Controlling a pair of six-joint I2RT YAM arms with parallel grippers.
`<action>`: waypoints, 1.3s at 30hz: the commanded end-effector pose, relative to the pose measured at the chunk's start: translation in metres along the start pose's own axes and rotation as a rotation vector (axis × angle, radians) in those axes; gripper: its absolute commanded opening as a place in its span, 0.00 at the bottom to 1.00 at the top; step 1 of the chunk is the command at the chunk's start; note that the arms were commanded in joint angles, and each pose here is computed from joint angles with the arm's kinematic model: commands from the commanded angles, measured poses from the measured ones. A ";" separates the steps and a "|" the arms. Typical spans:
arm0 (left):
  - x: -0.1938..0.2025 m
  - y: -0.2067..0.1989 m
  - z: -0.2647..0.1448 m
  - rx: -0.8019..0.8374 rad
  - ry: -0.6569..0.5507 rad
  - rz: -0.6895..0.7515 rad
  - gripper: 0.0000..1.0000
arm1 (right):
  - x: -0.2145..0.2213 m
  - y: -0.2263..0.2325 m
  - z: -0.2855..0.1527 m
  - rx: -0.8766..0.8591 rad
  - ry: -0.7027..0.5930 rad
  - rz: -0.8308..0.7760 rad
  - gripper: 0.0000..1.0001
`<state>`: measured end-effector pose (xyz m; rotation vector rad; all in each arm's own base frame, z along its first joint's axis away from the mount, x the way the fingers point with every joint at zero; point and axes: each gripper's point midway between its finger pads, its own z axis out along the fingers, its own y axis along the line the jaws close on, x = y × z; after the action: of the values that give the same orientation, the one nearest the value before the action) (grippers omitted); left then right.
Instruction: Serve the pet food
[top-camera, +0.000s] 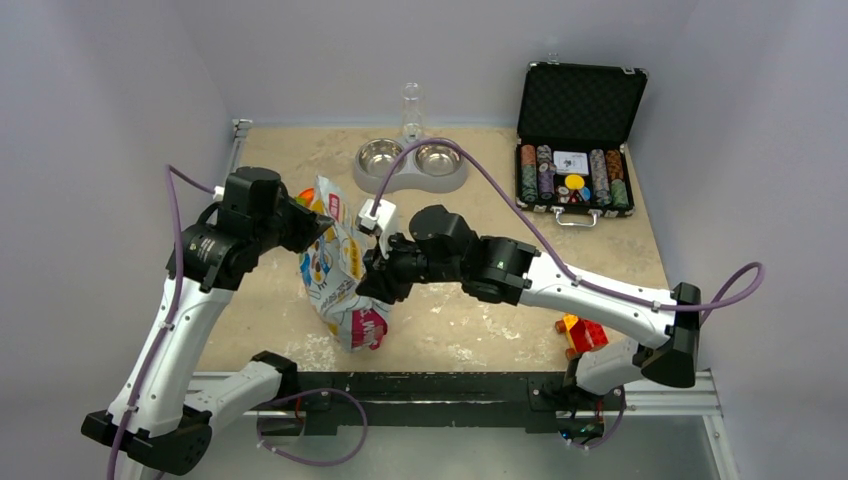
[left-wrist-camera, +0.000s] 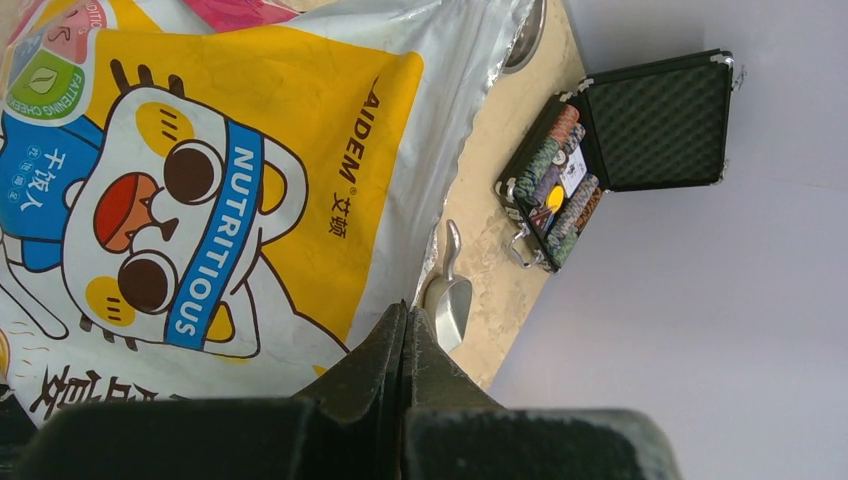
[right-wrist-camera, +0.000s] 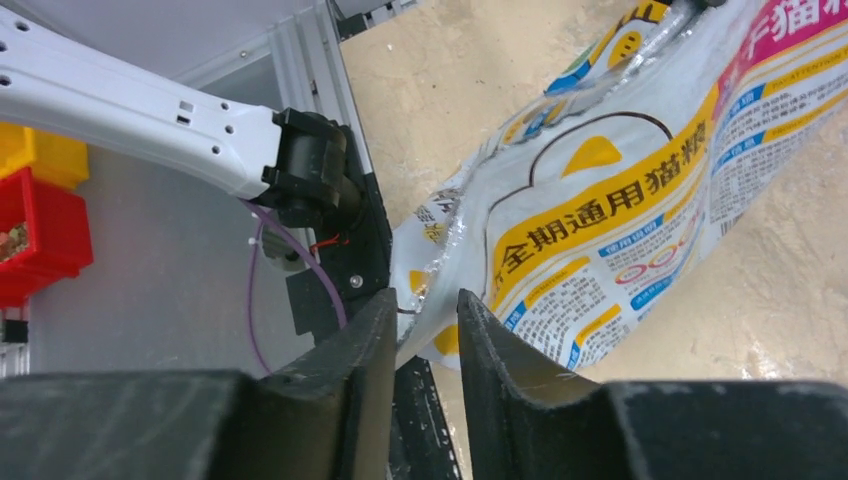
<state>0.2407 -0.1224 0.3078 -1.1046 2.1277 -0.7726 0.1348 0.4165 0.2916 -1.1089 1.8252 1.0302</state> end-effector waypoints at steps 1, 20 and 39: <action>0.004 -0.019 -0.021 0.102 0.029 -0.030 0.00 | 0.014 -0.015 -0.002 0.078 0.022 -0.003 0.15; 0.007 -0.042 -0.014 0.423 -0.004 -0.028 0.00 | -0.023 -0.022 -0.037 -0.028 -0.078 0.116 0.45; 0.011 -0.045 -0.015 0.415 0.017 0.027 0.00 | -0.038 -0.059 0.010 0.085 0.038 0.220 0.33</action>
<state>0.2500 -0.1418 0.3029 -0.9787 1.9405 -1.0521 0.2078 0.4248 0.2975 -0.9259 2.0385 1.0413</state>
